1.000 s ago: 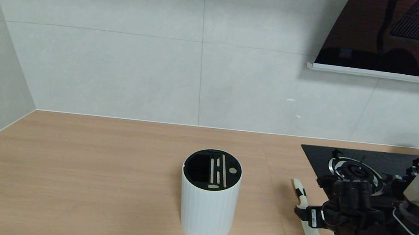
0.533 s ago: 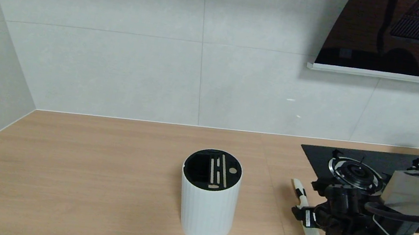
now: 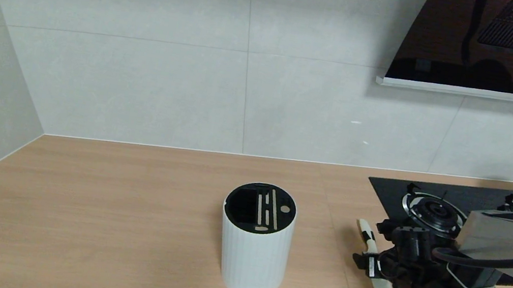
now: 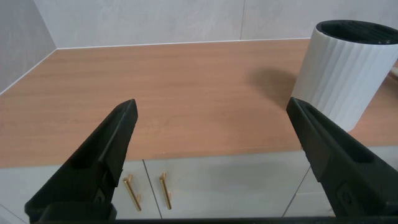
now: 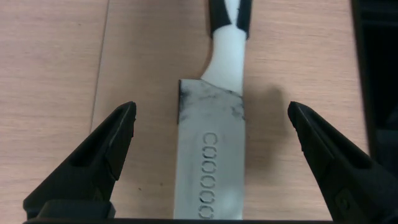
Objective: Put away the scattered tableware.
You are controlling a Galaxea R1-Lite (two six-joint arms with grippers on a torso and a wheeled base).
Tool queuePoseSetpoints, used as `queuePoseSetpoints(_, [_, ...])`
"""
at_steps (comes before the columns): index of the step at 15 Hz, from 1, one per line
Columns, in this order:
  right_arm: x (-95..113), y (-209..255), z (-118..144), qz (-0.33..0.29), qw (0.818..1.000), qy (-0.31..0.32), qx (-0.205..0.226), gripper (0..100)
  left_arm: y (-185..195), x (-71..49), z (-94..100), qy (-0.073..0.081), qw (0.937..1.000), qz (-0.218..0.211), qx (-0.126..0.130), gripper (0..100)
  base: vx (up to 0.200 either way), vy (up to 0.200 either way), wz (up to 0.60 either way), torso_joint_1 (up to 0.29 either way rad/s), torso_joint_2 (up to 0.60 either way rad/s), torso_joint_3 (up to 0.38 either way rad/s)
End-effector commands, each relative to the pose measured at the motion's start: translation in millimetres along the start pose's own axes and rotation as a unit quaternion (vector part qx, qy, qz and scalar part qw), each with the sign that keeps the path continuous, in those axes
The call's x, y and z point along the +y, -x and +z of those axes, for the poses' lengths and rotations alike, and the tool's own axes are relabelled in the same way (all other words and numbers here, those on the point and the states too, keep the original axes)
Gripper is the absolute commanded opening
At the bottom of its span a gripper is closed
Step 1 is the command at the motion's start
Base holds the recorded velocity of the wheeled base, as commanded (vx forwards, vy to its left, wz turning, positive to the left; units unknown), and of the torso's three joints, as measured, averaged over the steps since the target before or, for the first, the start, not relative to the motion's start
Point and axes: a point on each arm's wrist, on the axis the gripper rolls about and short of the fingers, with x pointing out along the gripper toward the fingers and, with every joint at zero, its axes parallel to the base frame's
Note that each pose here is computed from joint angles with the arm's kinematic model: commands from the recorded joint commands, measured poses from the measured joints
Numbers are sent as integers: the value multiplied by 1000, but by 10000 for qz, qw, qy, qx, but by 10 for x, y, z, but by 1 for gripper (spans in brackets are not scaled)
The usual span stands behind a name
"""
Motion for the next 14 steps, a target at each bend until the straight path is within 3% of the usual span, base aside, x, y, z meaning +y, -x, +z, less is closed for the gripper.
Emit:
queuePoseSetpoints(1, [14, -38, 4, 4, 10000, -13, -26, 100, 0, 0, 0, 1, 10000, 11, 1, 100, 0, 0, 0, 0, 0, 0])
queuePoseSetpoints(13, [19, -145, -69, -60, 10000, 1, 48, 100, 0, 0, 0, 1, 10000, 3, 1, 100, 0, 0, 0, 0, 0, 0])
queuePoseSetpoints(14, [19, -148, -75, -60, 10000, 3, 55, 0, 0, 0, 0, 1, 10000, -5, 1, 100, 0, 0, 0, 0, 0, 0])
